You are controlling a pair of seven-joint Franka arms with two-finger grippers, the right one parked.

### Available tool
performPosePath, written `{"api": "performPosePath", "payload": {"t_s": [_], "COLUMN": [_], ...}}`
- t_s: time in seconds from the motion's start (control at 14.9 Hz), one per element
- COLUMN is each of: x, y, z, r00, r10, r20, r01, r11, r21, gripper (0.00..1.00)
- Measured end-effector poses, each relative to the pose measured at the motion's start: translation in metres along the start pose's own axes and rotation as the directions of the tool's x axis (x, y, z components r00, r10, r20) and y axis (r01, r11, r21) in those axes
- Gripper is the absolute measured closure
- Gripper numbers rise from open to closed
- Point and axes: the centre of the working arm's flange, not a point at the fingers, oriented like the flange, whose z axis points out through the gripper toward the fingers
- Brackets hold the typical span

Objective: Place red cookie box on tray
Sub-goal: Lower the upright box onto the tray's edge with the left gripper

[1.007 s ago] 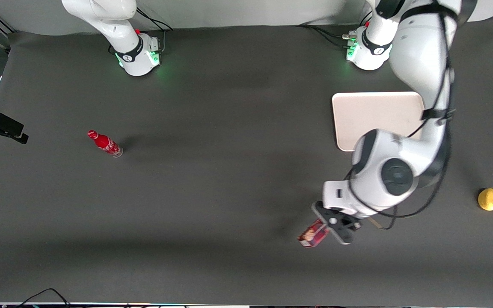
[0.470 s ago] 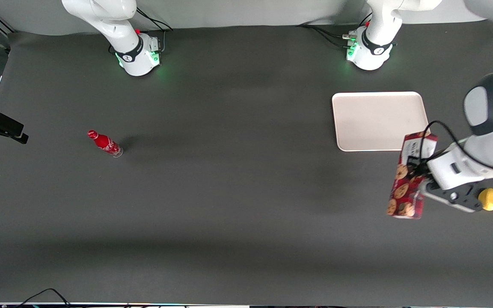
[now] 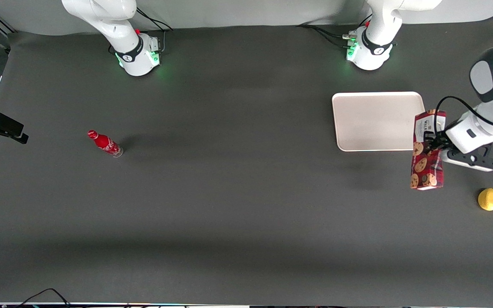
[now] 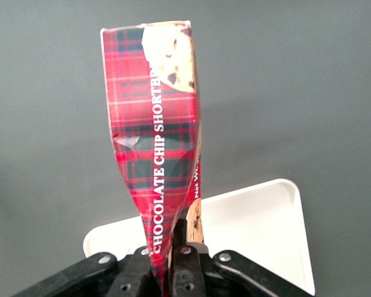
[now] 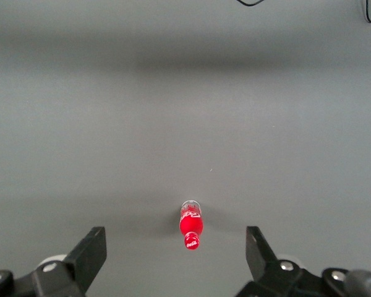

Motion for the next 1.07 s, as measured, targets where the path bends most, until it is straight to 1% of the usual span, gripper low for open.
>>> {"api": "performPosePath", "payload": {"t_s": [0.13, 0.2, 0.27, 0.34, 0.4, 0.47, 0.6, 0.81, 0.87, 1.07], "x": [-0.031, -0.046, -0.061, -0.075, -0.089, -0.104, -0.130, -0.162, -0.171, -0.187], "y": [-0.011, -0.021, -0.033, -0.045, -0.054, -0.060, -0.064, -0.059, -0.055, -0.052], "z": [0.022, 0.030, 0.038, 0.047, 0.056, 0.067, 0.091, 0.127, 0.139, 0.154], "r00": [0.999, 0.998, 0.997, 0.997, 0.996, 0.996, 0.994, 0.987, 0.985, 0.984], "r10": [-0.035, -0.055, -0.068, -0.077, -0.083, -0.092, -0.100, -0.111, -0.112, -0.125], "r20": [0.013, 0.026, 0.034, 0.025, 0.008, -0.010, -0.047, -0.116, -0.128, -0.123], "r01": [0.035, 0.055, 0.068, 0.076, 0.083, 0.092, 0.103, 0.120, 0.123, 0.135], "r11": [0.999, 0.998, 0.998, 0.997, 0.996, 0.994, 0.992, 0.989, 0.989, 0.988], "r21": [-0.018, -0.020, -0.005, 0.019, 0.038, 0.049, 0.067, 0.081, 0.082, 0.075], "gripper": [0.93, 0.93, 0.93, 0.93, 0.93, 0.93, 0.93, 0.93, 0.93, 0.93]}}
